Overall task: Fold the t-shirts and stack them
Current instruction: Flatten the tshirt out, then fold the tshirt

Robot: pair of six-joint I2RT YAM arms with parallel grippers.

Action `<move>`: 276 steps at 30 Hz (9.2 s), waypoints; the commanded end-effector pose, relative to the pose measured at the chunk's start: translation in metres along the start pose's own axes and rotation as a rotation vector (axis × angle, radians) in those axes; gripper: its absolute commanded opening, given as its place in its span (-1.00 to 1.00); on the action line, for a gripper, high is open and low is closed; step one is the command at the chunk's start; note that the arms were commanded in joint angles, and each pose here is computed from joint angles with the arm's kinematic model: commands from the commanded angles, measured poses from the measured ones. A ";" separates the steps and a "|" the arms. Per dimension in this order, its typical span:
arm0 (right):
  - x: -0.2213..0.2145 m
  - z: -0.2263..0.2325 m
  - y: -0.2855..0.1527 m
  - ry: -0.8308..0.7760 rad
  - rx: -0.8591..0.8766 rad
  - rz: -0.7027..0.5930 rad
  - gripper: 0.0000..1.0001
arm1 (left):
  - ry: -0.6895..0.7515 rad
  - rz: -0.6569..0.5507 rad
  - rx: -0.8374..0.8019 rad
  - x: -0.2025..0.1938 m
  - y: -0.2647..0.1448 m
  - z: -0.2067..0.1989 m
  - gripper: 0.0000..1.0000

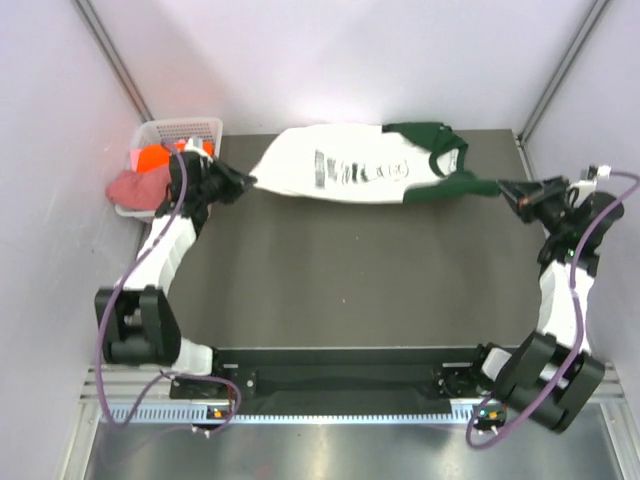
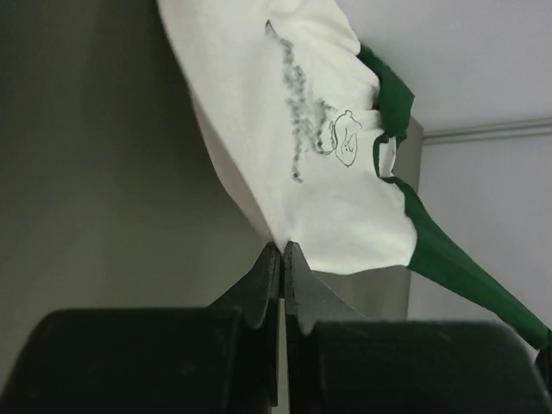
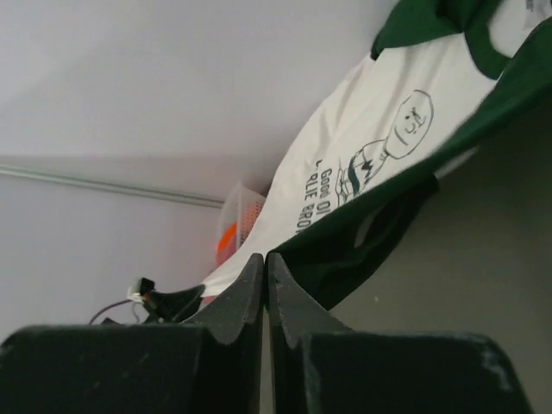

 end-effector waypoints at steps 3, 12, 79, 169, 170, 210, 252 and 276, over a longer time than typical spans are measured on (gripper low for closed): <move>-0.037 0.012 -0.050 -0.274 -0.093 -0.010 -1.00 | 0.159 -0.103 -0.027 -0.023 -0.057 -0.005 -1.00; -0.102 0.016 -0.122 -0.435 -0.349 -0.139 -1.00 | 0.105 -0.009 0.152 -0.086 -0.099 0.060 -1.00; -0.014 -0.033 0.156 -0.500 -0.630 0.102 -1.00 | -0.095 -0.016 0.413 -0.028 0.031 0.106 -1.00; -0.096 -0.160 0.064 -0.284 -0.784 -0.152 -1.00 | -0.248 -0.145 0.485 -0.098 0.003 0.161 -1.00; -0.095 -0.159 0.063 -0.287 -0.789 -0.156 -1.00 | -0.236 -0.144 0.495 -0.097 0.001 0.159 -1.00; -0.100 -0.149 0.046 -0.299 -0.767 -0.149 -1.00 | -0.217 -0.154 0.533 -0.113 0.005 0.147 -0.42; -0.016 0.141 -0.067 -0.502 -0.257 -0.476 -1.00 | 0.046 -0.481 0.113 0.023 -0.172 -0.100 -1.00; 0.030 0.169 0.005 -0.505 -0.281 -0.368 -1.00 | 0.003 -0.466 0.080 0.077 -0.102 -0.132 -1.00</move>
Point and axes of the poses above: each gripper's point midway between its finger pads, its own y axis out along the fingers, its own z axis along the line the jaws close on, x = y × z, the point moved 9 cm from there along -y, back along the fingers, and after that the axes turned 4 degrees about -y, right-handed, at the moved point
